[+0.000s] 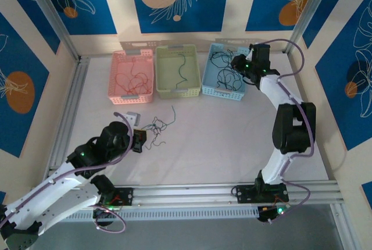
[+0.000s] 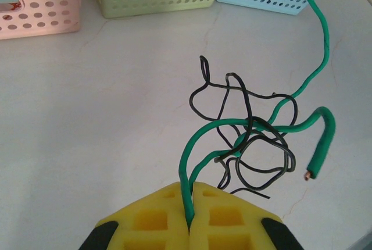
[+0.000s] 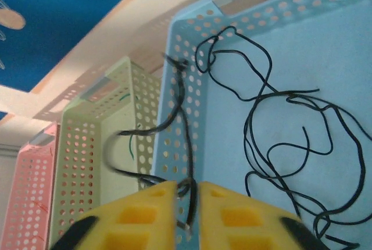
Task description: Untangle the cables
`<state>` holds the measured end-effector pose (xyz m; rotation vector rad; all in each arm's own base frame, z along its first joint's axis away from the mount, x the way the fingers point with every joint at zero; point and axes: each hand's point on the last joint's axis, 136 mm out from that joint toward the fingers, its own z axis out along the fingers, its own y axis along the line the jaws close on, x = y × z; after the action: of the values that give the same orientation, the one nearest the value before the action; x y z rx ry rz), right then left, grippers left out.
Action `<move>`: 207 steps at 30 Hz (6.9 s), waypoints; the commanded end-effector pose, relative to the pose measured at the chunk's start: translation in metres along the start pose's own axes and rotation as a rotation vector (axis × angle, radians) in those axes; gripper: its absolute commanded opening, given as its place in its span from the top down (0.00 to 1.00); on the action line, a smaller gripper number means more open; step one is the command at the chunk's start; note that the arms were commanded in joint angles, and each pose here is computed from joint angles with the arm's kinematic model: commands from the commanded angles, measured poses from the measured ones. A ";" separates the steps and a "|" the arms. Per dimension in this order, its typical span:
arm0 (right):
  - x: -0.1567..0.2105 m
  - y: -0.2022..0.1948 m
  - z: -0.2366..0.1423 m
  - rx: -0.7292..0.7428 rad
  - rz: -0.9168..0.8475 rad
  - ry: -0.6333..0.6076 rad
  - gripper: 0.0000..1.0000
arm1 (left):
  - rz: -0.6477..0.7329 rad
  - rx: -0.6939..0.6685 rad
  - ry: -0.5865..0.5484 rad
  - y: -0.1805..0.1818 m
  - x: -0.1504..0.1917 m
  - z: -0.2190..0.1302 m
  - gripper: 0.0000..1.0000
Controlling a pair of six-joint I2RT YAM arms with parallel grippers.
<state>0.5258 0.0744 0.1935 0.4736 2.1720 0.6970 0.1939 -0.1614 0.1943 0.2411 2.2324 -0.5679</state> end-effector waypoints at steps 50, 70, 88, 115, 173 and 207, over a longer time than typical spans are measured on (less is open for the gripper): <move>0.336 0.167 -0.223 -0.865 -0.533 0.216 0.31 | -0.238 0.407 -0.112 -0.078 -0.054 -0.018 1.00; 0.342 0.174 -0.212 -0.870 -0.518 0.250 0.89 | -0.232 0.407 -0.110 -0.079 -0.055 -0.023 1.00; 0.199 -0.059 -0.177 -0.177 0.010 -0.095 1.00 | 0.005 -0.188 -0.200 0.028 -0.070 -0.107 1.00; 0.202 -0.078 -0.170 -0.186 0.118 -0.077 1.00 | 0.102 -0.058 -0.121 -0.033 -0.117 0.006 1.00; 0.193 0.092 -0.183 -0.334 -0.331 0.142 1.00 | 0.044 0.037 0.023 0.005 -0.042 -0.065 0.32; 0.300 0.054 -0.098 -0.006 -0.505 0.501 0.93 | 0.062 0.006 -0.002 0.017 -0.029 -0.065 0.31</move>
<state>0.2534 0.2342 0.1027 -0.2900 2.6087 0.5955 0.1764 -0.1175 0.2508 0.3000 2.2182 -0.5559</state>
